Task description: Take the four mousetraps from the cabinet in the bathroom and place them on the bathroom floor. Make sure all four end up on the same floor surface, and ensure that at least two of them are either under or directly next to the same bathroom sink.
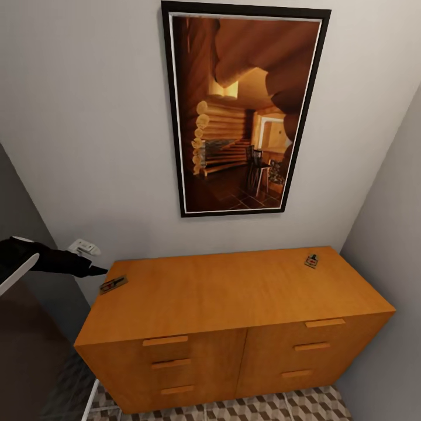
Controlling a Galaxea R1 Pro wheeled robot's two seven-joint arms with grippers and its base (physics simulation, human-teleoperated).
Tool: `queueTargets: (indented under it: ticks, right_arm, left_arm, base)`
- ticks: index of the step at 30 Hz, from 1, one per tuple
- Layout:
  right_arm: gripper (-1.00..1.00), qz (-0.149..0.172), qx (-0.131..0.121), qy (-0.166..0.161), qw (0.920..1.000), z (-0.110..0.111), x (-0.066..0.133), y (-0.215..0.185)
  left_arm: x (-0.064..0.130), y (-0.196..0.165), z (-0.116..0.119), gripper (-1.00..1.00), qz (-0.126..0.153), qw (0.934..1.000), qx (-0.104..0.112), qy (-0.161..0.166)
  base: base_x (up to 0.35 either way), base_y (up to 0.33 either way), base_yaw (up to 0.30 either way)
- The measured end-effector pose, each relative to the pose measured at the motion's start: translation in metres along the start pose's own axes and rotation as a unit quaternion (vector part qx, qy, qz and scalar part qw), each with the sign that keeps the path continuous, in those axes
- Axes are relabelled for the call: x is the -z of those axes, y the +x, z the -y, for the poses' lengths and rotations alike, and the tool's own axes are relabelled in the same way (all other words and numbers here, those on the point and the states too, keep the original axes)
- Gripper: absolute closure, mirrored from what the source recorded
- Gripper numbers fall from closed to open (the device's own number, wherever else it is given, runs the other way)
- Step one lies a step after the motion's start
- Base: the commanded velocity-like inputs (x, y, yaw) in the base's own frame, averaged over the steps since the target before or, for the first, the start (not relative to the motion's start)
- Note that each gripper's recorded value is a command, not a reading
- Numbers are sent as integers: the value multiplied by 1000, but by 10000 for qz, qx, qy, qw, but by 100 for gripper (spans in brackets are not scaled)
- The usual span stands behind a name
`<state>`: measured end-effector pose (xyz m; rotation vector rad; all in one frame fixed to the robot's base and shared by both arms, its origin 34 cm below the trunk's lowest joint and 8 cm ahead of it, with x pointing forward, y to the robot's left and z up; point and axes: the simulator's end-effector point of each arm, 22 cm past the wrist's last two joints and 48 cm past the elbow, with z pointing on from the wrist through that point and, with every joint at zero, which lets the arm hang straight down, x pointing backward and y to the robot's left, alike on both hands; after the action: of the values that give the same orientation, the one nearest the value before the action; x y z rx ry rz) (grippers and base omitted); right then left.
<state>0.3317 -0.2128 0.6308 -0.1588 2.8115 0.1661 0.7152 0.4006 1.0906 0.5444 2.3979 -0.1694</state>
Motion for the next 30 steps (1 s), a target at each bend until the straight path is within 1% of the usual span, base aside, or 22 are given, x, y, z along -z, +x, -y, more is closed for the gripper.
queueTargets:
  ticks: [4, 7, 11, 12, 14, 19, 30]
  right_arm:
    - [-100, -1, 2, -4, 10000, -1, 0, 0]
    - [-100, 0, 2, -6, 10000, -1, 0, 0]
    - [-100, 0, 1, -6, 10000, -1, 0, 0]
    - [-100, 1, 1, -7, 10000, -1, 0, 0]
    - [-100, 0, 1, -7, 10000, -1, 0, 0]
    - [-100, 1, 4, -7, 10000, -1, 0, 0]
    - [-100, 2, 2, -5, 10000, -1, 0, 0]
  left_arm:
    - [-4, 6, 2, -100, -90, 10000, -32, 16]
    - [-8, 10, 5, -100, -134, 9998, -115, 39]
    - [-12, 9, 9, -100, -71, 9995, -289, 70]
    - [-14, 8, 10, -100, -16, 9993, -370, 80]
    - [-15, 7, 11, -100, 28, 9990, -427, 87]
    - [-16, 6, 11, -100, 82, 9987, -495, 90]
    - [-16, 4, 12, -100, 116, 9984, -542, 95]
  base:
    - [0, 0, 0]
    - [0, 0, 0]
    - [0, 0, 0]
    - [0, 0, 0]
    - [0, 0, 0]
    - [0, 0, 0]
    - [0, 0, 0]
